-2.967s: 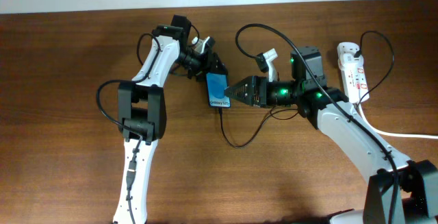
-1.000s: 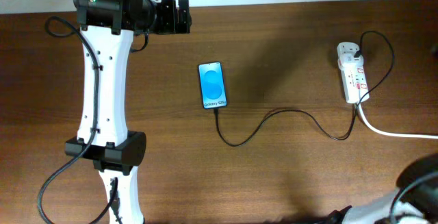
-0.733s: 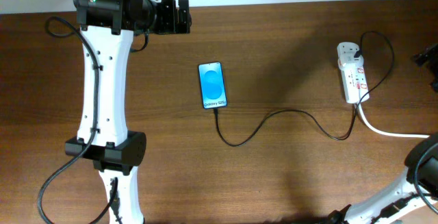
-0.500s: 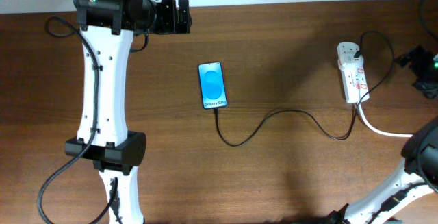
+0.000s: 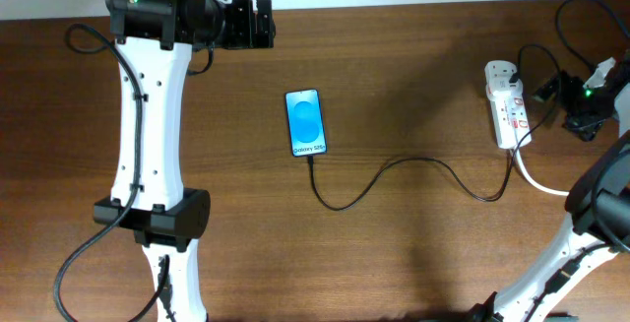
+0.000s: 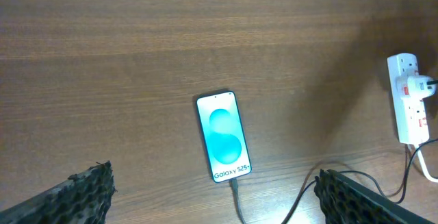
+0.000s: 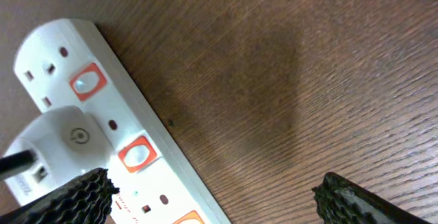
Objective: Plug charger to phone and switch on socket
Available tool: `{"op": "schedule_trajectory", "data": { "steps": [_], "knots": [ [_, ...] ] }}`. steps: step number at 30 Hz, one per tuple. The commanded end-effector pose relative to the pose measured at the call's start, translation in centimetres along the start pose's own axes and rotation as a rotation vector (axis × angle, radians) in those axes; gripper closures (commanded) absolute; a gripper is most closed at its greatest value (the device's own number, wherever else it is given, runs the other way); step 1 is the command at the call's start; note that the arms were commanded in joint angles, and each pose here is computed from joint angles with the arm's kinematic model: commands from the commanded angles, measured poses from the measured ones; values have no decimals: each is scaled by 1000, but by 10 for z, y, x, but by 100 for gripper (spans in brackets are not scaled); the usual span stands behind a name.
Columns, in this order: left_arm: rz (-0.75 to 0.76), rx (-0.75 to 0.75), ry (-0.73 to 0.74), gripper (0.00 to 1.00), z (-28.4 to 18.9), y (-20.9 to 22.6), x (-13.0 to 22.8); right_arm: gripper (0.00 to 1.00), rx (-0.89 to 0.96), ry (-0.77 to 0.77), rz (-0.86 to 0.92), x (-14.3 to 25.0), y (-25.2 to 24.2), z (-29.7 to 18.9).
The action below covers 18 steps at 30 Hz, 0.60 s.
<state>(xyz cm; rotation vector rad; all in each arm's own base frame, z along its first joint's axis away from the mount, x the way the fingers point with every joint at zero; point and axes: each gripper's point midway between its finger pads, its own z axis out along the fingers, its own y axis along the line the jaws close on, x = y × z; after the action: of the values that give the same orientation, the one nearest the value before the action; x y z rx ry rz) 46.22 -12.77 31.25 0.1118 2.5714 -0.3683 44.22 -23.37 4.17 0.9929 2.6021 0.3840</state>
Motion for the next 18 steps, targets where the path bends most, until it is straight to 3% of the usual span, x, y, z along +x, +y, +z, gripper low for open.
{"op": "schedule_trajectory", "data": {
  "steps": [1,18],
  "knots": [
    [7,-10,12,1,7,3,1,2,24,55,-5,17,-8,21],
    [7,-10,12,1,7,3,1,2,102,32,-85,19,8,35]
  ]
}}
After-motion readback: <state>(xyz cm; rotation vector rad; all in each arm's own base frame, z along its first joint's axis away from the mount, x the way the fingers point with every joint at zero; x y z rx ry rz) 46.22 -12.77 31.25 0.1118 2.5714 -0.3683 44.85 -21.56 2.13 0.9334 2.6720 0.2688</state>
